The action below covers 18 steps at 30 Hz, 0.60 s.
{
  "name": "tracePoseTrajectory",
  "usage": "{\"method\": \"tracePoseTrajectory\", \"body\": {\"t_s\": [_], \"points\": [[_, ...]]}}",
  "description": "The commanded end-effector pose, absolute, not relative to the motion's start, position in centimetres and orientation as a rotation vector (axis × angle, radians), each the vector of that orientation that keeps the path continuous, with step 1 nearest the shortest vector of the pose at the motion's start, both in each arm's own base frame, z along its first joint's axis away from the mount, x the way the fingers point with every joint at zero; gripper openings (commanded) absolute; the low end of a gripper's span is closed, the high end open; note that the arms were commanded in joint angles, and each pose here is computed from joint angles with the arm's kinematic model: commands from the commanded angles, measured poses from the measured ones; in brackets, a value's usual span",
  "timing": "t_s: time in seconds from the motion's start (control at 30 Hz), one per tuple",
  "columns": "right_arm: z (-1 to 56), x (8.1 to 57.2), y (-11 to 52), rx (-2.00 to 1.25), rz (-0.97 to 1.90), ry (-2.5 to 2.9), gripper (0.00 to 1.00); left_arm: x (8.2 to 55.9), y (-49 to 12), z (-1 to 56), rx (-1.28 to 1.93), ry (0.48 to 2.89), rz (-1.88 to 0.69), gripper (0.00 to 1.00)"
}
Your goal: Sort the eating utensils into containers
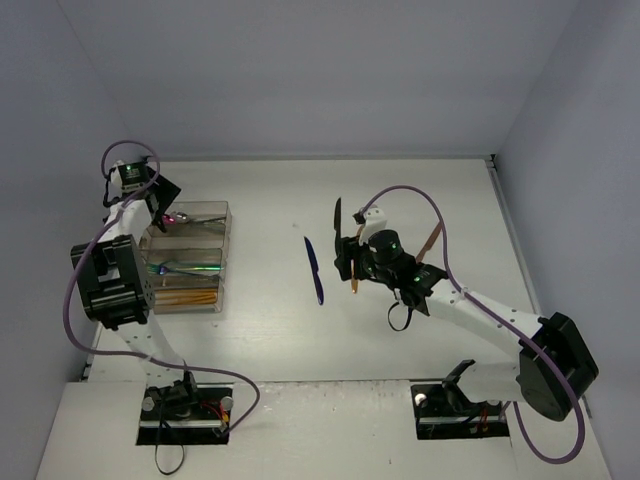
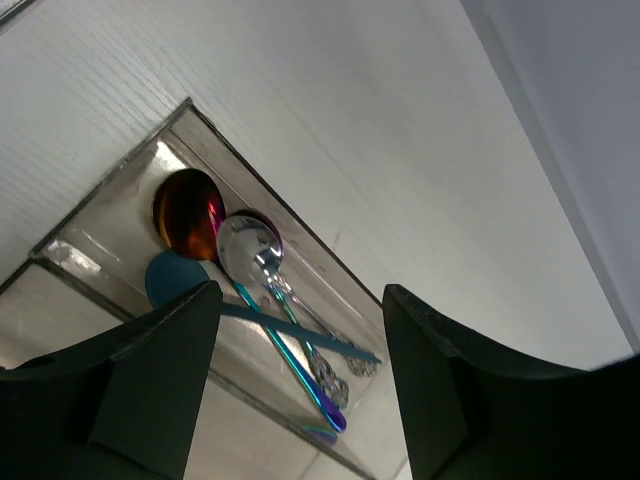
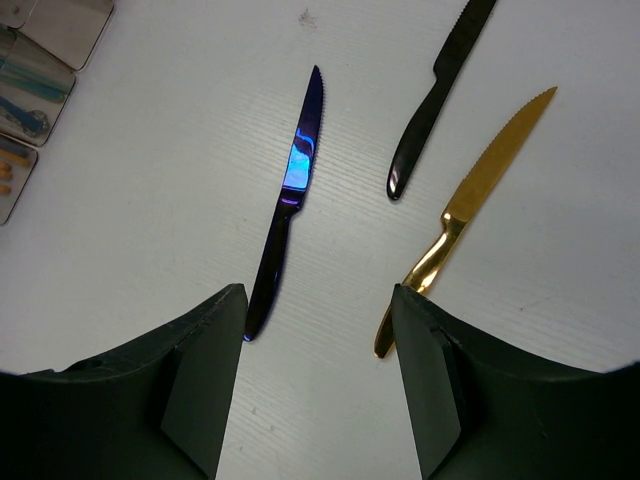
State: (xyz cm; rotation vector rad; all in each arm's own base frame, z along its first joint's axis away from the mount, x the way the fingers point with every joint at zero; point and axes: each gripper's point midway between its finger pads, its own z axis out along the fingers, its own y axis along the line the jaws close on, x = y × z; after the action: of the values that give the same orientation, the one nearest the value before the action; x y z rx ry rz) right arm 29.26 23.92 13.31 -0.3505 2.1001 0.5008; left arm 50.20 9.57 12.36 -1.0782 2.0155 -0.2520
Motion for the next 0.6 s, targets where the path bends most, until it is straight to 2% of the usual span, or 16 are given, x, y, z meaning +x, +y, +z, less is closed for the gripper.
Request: {"method": "tracePoseTrajectory", "body": {"t_s": [0.0,0.13,0.27,0.57], "points": [[15.2,30.6,23.1,-0.252,0.487,2.043,0.57,49.0,5.1,21.4,-0.808,1.970,-0.277,0.62],[14.7,30.9,20.9,-0.155,0.435,2.061,0.57,46.0,-3.0,22.4,-0.569,2.093,-0.204,0.63],[14.7,30.6,19.3,-0.087,0.416,2.062,0.57,42.4,-11.5,20.5,-0.385,2.224,-0.199,0.63],[14.7,29.7,17.6,-0.043,0.384,2.054,0.58,37.0,-21.9,11.9,-0.225,2.489,-0.216,0.63]]}}
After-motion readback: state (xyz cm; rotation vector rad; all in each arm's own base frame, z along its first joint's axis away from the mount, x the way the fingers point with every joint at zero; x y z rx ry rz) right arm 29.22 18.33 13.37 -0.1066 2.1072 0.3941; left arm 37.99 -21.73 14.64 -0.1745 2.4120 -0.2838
